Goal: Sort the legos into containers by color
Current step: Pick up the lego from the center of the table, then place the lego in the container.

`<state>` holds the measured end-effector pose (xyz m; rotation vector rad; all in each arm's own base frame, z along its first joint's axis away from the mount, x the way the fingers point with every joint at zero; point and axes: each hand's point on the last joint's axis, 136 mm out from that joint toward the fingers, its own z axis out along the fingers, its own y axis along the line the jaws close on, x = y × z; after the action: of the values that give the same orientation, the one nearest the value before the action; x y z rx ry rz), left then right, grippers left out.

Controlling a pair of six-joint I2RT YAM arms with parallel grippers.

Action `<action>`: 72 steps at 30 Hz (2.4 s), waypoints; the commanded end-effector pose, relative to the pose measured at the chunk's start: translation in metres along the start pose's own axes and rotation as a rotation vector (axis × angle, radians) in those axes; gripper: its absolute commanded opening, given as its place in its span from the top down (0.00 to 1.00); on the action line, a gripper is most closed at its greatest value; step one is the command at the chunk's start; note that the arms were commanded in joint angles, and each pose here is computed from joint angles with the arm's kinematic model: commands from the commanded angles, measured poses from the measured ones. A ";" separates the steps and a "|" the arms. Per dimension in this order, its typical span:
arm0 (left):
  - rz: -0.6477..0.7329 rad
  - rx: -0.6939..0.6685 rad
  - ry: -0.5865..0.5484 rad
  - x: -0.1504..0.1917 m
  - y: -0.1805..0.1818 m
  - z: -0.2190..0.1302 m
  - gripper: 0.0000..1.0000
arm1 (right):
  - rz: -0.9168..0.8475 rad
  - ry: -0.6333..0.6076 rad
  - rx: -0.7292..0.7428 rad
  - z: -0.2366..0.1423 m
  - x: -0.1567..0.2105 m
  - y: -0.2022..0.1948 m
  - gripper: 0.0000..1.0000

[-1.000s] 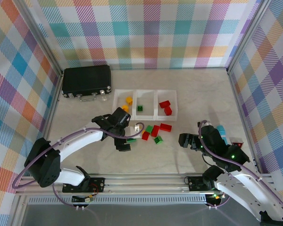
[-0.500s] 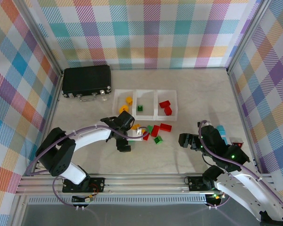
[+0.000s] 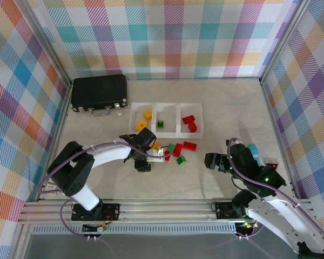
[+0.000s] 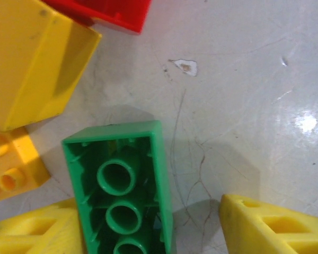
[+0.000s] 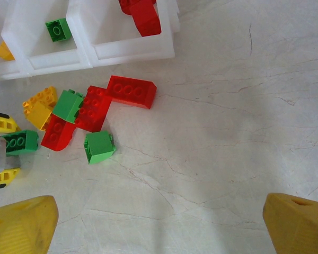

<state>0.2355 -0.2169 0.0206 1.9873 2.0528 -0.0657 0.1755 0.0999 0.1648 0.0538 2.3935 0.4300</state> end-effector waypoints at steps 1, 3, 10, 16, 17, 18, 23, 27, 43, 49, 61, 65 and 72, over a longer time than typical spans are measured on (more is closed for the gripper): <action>0.014 -0.017 -0.001 -0.005 0.007 0.002 0.42 | -0.006 0.000 0.007 -0.001 0.002 -0.004 0.01; 0.011 -0.025 0.008 -0.004 0.009 0.004 0.46 | -0.006 -0.002 0.005 -0.001 0.002 -0.004 0.01; -0.008 -0.071 0.014 -0.002 0.016 0.007 0.63 | -0.003 -0.003 0.010 -0.001 0.002 -0.005 0.01; 0.002 -0.099 -0.006 -0.007 0.020 -0.002 0.73 | 0.000 -0.007 0.015 -0.001 0.002 -0.006 0.01; 0.002 -0.104 -0.013 -0.009 0.020 -0.005 0.75 | 0.001 -0.007 0.015 -0.002 0.002 -0.006 0.01; 0.002 -0.108 -0.021 -0.011 0.020 -0.009 0.76 | 0.002 -0.009 0.014 -0.002 0.002 -0.006 0.01; -0.016 -0.159 -0.095 -0.027 0.025 -0.035 0.81 | 0.007 -0.017 0.012 -0.003 0.001 -0.006 0.01; -0.125 -0.248 -0.187 -0.045 0.047 -0.066 0.83 | 0.010 -0.023 0.013 -0.004 0.000 -0.007 0.01; -0.558 -0.330 -0.283 -0.123 0.166 -0.111 0.80 | 0.038 -0.032 0.013 -0.009 -0.004 -0.006 0.01; -0.739 -0.317 -0.270 -0.114 0.188 -0.086 0.77 | 0.030 -0.024 0.024 -0.014 -0.005 -0.007 0.01; -0.818 -0.275 -0.273 -0.104 0.193 -0.053 0.56 | 0.026 -0.006 0.026 -0.019 -0.008 -0.004 0.01; -0.817 -0.269 -0.294 -0.108 0.195 -0.052 0.45 | 0.021 0.016 0.027 -0.020 -0.007 -0.002 0.01; -0.806 -0.296 -0.360 -0.116 0.199 -0.079 0.40 | 0.044 0.032 0.025 -0.023 -0.008 0.000 0.01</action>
<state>0.4208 -0.2999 0.1350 0.8417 2.3444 -0.2063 0.1680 0.0925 0.1758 0.0784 2.4367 0.3969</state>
